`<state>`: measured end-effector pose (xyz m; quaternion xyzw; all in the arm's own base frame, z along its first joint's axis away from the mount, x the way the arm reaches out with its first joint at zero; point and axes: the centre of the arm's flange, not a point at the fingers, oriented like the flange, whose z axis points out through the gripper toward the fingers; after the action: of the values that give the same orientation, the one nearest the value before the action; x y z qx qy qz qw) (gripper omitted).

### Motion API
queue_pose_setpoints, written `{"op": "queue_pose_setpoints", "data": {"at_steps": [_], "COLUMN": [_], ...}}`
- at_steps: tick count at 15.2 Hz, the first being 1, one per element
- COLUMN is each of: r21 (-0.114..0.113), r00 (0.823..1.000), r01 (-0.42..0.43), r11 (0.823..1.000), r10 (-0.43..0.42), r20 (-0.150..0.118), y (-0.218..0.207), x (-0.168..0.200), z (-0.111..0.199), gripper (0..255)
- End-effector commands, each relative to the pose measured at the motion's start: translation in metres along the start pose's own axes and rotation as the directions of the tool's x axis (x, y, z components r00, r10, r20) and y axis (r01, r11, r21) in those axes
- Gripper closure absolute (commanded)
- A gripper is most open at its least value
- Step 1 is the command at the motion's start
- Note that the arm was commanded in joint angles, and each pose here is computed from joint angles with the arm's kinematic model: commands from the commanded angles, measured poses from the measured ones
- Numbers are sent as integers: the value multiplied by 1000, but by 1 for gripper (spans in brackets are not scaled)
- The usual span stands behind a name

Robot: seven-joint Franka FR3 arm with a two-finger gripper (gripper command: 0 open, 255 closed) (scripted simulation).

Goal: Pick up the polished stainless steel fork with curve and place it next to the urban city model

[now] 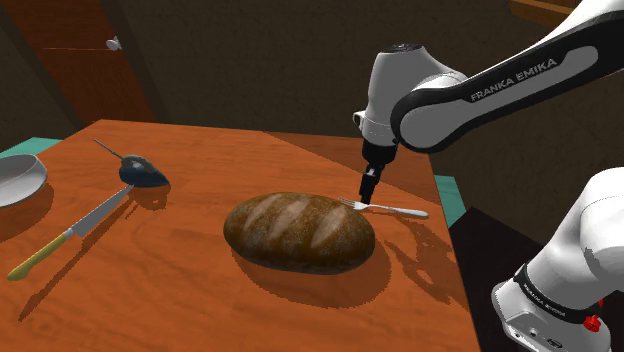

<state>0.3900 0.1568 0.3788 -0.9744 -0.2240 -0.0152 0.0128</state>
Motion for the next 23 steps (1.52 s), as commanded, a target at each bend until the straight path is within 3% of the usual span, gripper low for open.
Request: {"op": "queue_pose_setpoints", "data": {"at_steps": [1, 8, 16, 17, 23], "r21": [0, 0, 0, 0, 0], "r00": [1000, 1000, 1000, 1000, 1000], "r01": [17, 17, 17, 17, 17], "r11": [1000, 1000, 1000, 1000, 1000], "r10": [-17, -17, -17, -17, -17], "r20": [-7, -7, -7, -8, -8], "y": [-8, -8, -8, -8, -8], "x": [9, 10, 10, 9, 9], "z": [14, 49, 49, 48, 50], "gripper": [0, 0, 0, 255, 255]}}
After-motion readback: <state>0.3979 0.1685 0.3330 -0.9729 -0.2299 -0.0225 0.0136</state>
